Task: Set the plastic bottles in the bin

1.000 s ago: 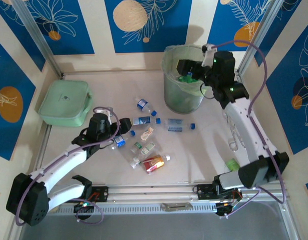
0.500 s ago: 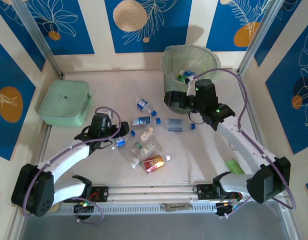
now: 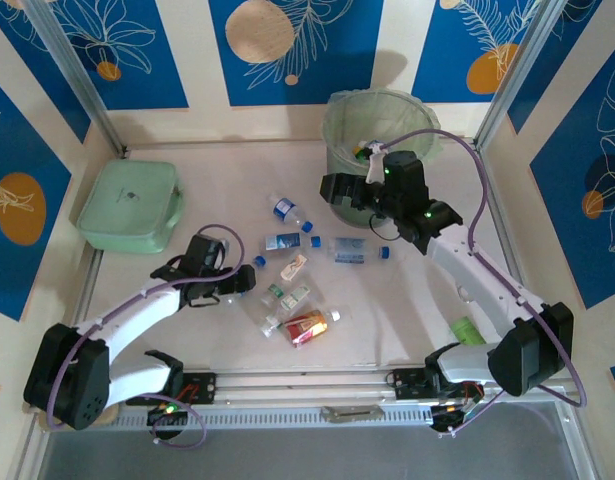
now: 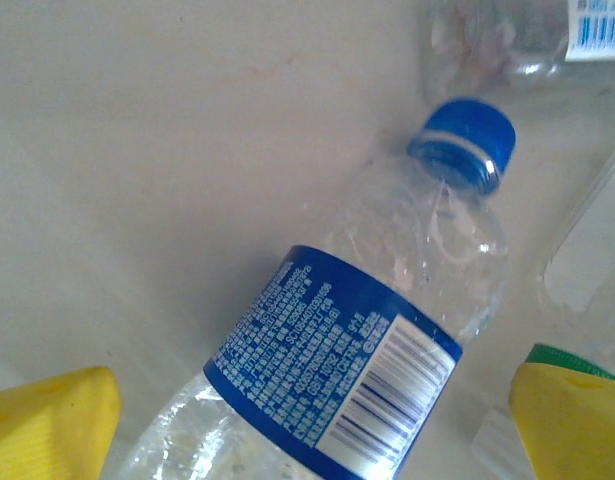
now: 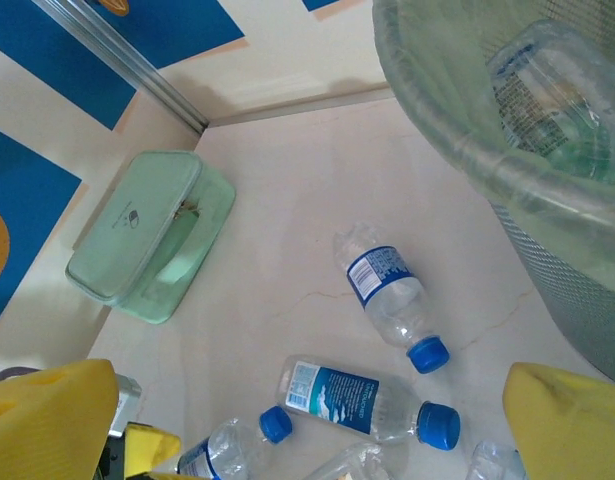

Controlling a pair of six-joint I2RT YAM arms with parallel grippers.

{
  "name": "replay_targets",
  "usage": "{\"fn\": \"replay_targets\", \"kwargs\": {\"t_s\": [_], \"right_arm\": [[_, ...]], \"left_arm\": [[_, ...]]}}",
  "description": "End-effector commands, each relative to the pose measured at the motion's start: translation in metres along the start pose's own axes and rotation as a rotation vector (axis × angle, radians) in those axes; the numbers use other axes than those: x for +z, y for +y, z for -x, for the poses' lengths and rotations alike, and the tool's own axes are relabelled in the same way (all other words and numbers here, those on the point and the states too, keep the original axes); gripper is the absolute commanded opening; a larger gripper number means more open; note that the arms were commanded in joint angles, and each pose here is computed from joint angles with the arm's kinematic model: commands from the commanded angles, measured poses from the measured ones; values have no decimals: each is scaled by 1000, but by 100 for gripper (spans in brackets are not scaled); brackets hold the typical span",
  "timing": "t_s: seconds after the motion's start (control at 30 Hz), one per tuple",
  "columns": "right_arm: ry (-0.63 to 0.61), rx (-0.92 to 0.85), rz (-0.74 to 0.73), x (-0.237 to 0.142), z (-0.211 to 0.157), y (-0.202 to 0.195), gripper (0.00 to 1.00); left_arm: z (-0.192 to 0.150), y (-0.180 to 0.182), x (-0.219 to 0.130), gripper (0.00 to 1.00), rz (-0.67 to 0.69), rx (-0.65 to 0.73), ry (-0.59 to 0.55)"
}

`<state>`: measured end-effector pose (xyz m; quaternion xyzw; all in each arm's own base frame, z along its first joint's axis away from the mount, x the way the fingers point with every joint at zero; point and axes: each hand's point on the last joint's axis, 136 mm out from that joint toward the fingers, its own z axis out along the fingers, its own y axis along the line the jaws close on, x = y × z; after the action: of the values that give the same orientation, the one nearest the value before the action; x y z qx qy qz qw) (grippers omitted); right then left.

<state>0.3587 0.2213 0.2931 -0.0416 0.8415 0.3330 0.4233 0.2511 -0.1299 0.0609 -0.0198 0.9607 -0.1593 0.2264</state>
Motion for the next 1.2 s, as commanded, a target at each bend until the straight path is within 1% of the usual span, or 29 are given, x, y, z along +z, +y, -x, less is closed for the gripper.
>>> {"fn": "replay_targets", "kwargs": {"t_s": [0.0, 0.17, 0.27, 0.43, 0.53, 0.7, 0.8, 0.9, 1.03, 1.17], "right_arm": [[-39, 0, 32, -3, 15, 13, 99], [-32, 4, 33, -1, 15, 14, 99], [-29, 8, 35, 1, 14, 13, 99], [-10, 21, 32, 3, 8, 11, 99], [-7, 27, 23, 2, 4, 8, 99], [-5, 32, 7, 0, -1, 2, 99], [-3, 37, 3, 1, -3, 0, 99], [-2, 44, 4, 2, -4, 0, 99], [4, 53, 19, 3, -6, 2, 99], [40, 81, 53, 6, -16, 6, 99]], "left_arm": [[-14, -7, -6, 99, -17, 40, 58], [-24, -9, -2, 99, 5, 76, 83], [-23, -9, 2, 100, 32, 112, 88], [-18, -9, 10, 95, 60, 159, 98], [-18, -8, 15, 88, 77, 178, 109], [-21, -5, 20, 74, 86, 181, 119], [-22, -4, 20, 70, 90, 180, 114], [-25, 0, 22, 69, 103, 179, 115], [-26, 2, 24, 56, 111, 179, 117], [-14, -5, 14, 53, 79, 165, 51]]}}
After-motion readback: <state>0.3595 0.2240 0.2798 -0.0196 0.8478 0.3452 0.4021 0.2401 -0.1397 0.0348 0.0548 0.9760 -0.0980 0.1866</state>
